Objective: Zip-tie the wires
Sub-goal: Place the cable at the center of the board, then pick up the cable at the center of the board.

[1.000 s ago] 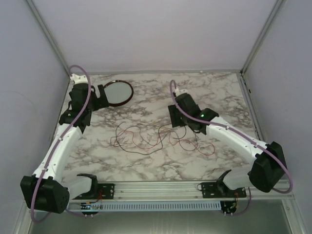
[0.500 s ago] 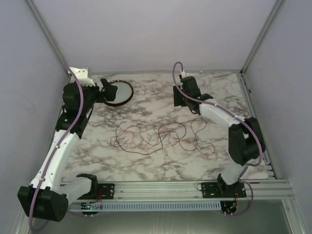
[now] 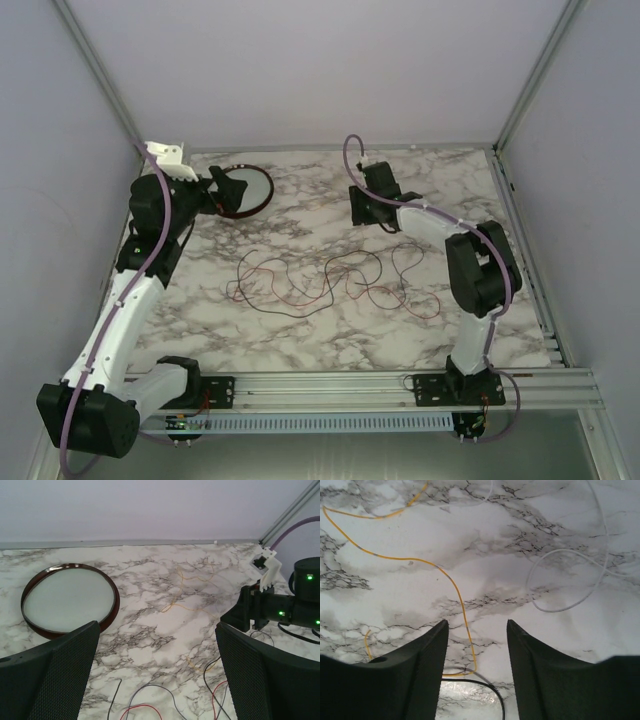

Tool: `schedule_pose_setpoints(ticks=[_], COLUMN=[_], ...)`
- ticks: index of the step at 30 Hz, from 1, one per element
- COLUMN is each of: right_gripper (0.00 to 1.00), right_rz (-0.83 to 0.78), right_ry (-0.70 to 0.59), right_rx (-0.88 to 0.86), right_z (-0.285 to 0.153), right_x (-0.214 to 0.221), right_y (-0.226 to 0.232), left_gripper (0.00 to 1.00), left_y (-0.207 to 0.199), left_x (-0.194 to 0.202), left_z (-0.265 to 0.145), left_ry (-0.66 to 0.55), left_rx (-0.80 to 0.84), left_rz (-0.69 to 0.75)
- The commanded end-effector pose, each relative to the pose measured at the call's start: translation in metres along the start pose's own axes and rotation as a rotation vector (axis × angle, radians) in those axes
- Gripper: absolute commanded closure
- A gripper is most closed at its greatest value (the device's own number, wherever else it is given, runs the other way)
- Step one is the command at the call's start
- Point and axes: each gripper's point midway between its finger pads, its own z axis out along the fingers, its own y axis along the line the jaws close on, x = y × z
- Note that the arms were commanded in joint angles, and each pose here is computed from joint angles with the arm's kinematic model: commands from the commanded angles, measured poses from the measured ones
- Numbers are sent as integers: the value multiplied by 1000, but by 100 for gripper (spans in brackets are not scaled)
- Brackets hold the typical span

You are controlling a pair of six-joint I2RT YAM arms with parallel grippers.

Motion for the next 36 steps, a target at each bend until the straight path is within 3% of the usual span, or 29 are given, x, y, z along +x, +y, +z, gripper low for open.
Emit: schedule_pose_setpoints(ticks=[1, 10, 16, 27, 36], right_gripper=[53, 69, 100, 100, 100], right_rz=[7, -1, -27, -106, -70], right_ry=[-4, 30, 7, -296, -534], right_rx=[-34, -30, -15, 224, 78], right_z=[14, 23, 11, -79, -171], right_x=[1, 10, -8, -156, -245], right_y=[7, 8, 13, 2, 51], left_gripper=[0, 0, 0, 0, 0], left_y=[-12, -13, -14, -25, -37], left_x=[-14, -17, -20, -46, -29], left_z=[0, -2, -1, 12, 26], left_ry=[-52, -62, -65, -120, -150], left_rx=[63, 66, 69, 129, 248], left_rz=[1, 10, 15, 34, 10])
